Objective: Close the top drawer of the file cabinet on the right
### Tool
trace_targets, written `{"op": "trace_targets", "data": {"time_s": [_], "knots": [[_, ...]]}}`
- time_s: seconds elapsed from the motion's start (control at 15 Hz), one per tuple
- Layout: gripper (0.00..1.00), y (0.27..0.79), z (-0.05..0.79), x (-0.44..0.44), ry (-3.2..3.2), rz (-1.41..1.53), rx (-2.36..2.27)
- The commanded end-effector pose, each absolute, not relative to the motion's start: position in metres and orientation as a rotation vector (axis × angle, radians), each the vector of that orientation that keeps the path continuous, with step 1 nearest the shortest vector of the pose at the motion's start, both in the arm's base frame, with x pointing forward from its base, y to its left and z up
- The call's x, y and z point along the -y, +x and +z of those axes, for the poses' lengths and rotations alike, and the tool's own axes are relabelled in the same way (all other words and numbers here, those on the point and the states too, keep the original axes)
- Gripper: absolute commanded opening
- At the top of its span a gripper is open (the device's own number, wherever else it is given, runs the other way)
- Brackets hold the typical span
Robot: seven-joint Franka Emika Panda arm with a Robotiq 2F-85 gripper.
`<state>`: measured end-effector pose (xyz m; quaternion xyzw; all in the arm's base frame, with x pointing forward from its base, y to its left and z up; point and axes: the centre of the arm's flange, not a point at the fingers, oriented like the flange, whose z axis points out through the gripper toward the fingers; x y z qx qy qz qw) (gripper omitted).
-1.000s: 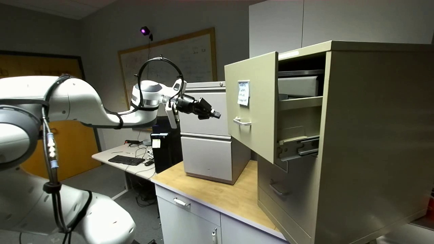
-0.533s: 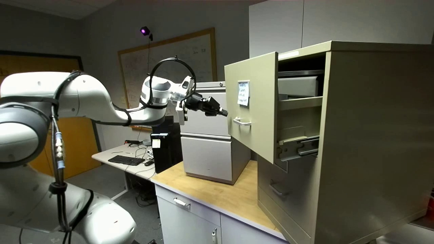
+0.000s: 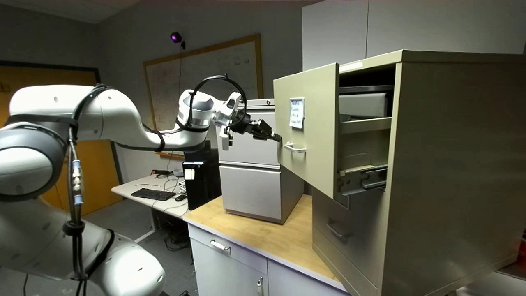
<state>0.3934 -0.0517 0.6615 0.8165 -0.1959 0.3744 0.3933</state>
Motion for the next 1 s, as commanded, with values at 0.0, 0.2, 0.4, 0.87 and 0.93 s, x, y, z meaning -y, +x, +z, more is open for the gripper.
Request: {"op": "trace_targets", "data": {"time_s": [0.0,0.2,0.4,0.87,0.93], "knots": [[0.00,0.429,0.663,0.075,2.113,1.001,0.538],[0.00,0.443,0.664,0.089,2.143,1.007,0.566],[0.00,0.461,0.664,0.109,2.180,1.001,0.604],[0.00,0.501,0.670,0.160,2.261,1.003,0.713],[0.00,0.507,0.672,0.166,2.273,1.002,0.729]]}}
